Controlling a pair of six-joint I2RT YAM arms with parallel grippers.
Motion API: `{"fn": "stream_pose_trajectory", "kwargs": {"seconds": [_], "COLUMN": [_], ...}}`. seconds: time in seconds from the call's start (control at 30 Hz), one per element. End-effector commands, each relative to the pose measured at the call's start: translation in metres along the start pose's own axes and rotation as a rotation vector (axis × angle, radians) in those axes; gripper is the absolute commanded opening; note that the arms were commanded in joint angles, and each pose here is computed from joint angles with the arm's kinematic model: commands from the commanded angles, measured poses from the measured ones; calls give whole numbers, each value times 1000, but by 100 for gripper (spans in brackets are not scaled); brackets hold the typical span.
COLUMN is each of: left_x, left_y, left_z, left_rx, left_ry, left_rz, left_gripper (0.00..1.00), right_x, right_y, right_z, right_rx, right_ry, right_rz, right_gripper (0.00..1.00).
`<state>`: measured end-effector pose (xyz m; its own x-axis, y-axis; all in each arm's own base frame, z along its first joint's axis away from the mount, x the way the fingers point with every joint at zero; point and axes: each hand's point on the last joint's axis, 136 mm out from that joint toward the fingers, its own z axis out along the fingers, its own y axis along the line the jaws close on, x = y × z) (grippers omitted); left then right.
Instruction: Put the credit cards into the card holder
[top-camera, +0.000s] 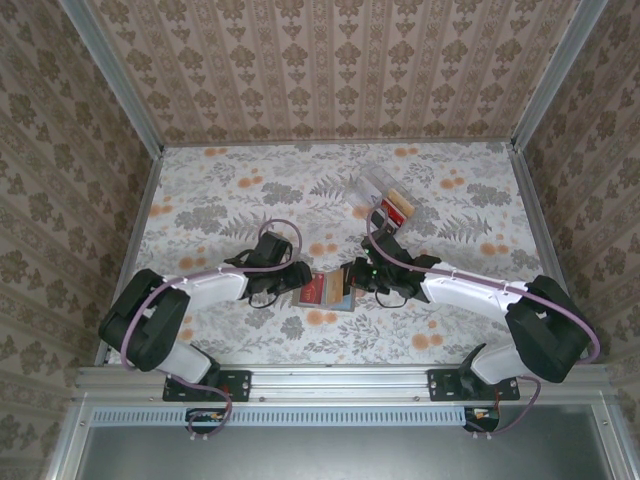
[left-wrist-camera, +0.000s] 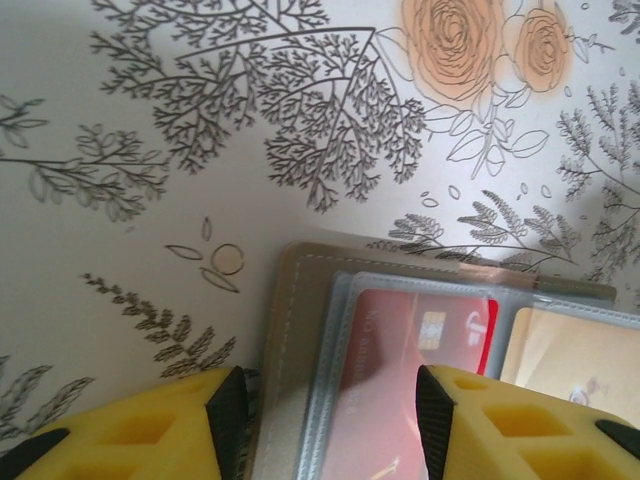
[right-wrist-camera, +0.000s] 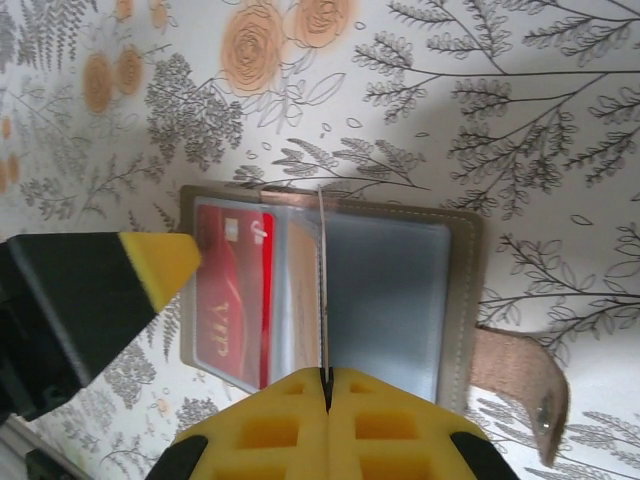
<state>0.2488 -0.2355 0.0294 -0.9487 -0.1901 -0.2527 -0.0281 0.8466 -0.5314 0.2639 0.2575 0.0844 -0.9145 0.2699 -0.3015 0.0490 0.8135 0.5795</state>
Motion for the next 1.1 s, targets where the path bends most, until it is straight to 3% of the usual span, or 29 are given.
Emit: {"fn": "stream_pose_trajectory", "kwargs": {"seconds": [0.0,0.23,0.47,0.57,0.87,1.07], "left_x": [12,5,-3,-7,-5,4], "left_y": [-13,-15,11,8,-22,-25], "left_z": [8,-3,-30,-37,-24,-7], "left_rx": [63,50,-65,-44,43,55], "left_ry": [34,-32,-142,-168,-81,-17], "left_rz": [-24,-44,-65,-37,83,83], "left_gripper": [50,51,64,67,66,62], "right_x": [-10,-8,-4,-5,3,2], "right_y": [30,34,23,15,-8,6], "right_z": [-6,10,15,11,4,2], "right_rx": [-104,-125,-92,-83,-101,-185], "right_ry": [-12,23,22,13,5,18], "right_rz": [3,23,44,50,116,113], "right_gripper": [0,0,0,0,0,0]}}
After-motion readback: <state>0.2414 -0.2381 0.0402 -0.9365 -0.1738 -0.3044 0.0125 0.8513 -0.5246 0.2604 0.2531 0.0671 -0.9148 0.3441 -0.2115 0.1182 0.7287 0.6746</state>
